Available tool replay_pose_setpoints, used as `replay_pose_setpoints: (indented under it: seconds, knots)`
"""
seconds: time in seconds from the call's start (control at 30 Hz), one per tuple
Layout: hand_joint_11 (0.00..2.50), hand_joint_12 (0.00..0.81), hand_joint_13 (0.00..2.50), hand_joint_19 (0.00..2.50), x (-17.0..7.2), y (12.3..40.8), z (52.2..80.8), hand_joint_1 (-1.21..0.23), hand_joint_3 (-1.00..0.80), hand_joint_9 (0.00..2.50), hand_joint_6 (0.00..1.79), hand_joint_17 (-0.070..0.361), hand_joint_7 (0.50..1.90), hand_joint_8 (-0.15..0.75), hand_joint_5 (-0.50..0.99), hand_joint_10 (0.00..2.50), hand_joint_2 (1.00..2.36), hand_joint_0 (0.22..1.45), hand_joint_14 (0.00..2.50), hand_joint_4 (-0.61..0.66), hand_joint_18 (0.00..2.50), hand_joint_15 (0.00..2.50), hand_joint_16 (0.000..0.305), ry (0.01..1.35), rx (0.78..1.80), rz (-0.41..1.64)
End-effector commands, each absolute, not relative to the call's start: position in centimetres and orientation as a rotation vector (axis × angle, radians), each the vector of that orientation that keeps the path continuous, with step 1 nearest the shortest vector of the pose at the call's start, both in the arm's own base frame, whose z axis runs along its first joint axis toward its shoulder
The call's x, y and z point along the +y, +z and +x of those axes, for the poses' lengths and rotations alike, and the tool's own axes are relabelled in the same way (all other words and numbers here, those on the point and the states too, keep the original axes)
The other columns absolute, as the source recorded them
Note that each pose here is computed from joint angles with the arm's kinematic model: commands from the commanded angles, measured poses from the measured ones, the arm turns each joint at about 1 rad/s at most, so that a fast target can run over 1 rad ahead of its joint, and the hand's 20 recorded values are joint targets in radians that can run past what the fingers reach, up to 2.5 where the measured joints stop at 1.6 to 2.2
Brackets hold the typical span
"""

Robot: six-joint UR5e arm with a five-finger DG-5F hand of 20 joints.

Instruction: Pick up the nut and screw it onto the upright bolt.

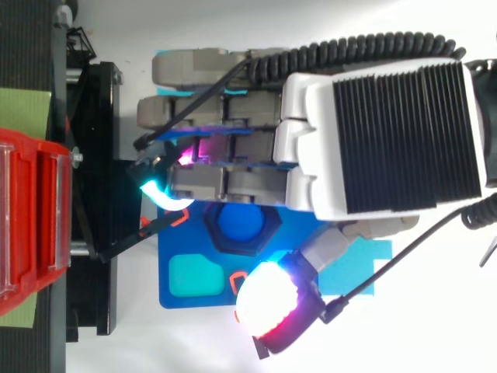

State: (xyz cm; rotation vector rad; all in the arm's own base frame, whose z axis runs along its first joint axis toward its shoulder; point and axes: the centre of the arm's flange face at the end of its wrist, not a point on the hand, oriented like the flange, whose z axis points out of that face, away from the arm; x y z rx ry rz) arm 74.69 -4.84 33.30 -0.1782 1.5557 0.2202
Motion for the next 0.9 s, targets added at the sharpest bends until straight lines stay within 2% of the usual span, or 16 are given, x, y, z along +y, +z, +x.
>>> replay_pose_setpoints:
  seconds: [0.0, 0.13, 0.2, 0.37, 0.5, 0.67, 0.87]
  knots:
    - [0.0, 0.337, 0.26, 0.0, -4.2, 33.1, 74.6, -0.04, -0.5, 0.65, 0.5, 0.087, 0.83, 0.241, -0.06, 0.0, 1.0, 0.46, 0.0, 0.17, 0.0, 0.0, 0.039, 0.221, 1.57, -0.177]
    - [0.0, 0.337, 0.25, 0.0, -3.9, 32.6, 74.4, -0.03, -0.5, 0.64, 0.5, 0.087, 0.91, 0.243, -0.04, 0.0, 1.0, 0.46, 0.0, 0.18, 0.0, 0.0, 0.039, 0.226, 1.583, -0.18]
    - [0.0, 0.337, 0.25, 0.0, -3.9, 32.3, 74.3, -0.03, -0.5, 0.64, 0.5, 0.087, 1.0, 0.244, -0.02, 0.0, 1.0, 0.46, 0.0, 0.16, 0.0, 0.0, 0.039, 0.227, 1.588, -0.178]
    - [0.0, 0.336, 0.26, 0.0, -3.9, 32.2, 74.3, -0.03, -0.5, 0.65, 0.5, 0.086, 1.11, 0.243, -0.01, 0.0, 1.0, 0.47, 0.0, 0.11, 0.0, 0.0, 0.038, 0.23, 1.592, -0.176]
    - [0.0, 0.332, 0.29, 0.0, -3.9, 32.2, 74.2, -0.03, -0.5, 0.67, 0.5, 0.085, 1.14, 0.243, 0.0, 0.0, 1.0, 0.47, 0.0, 0.1, 0.0, 0.0, 0.038, 0.23, 1.595, -0.176]
    - [0.0, 0.314, 0.4, 0.0, -3.9, 32.1, 74.2, -0.06, -0.5, 0.79, 0.5, 0.075, 1.26, 0.253, 0.02, 0.0, 1.0, 0.49, 0.0, 0.05, 0.0, 0.0, 0.034, 0.23, 1.601, -0.176]
    - [0.0, 0.289, 0.53, 0.0, -4.2, 32.0, 74.1, -0.09, -0.5, 0.91, 0.5, 0.065, 1.4, 0.264, 0.05, 0.0, 1.0, 0.5, 0.0, 0.08, 0.15, 0.0, 0.029, 0.229, 1.608, -0.177]
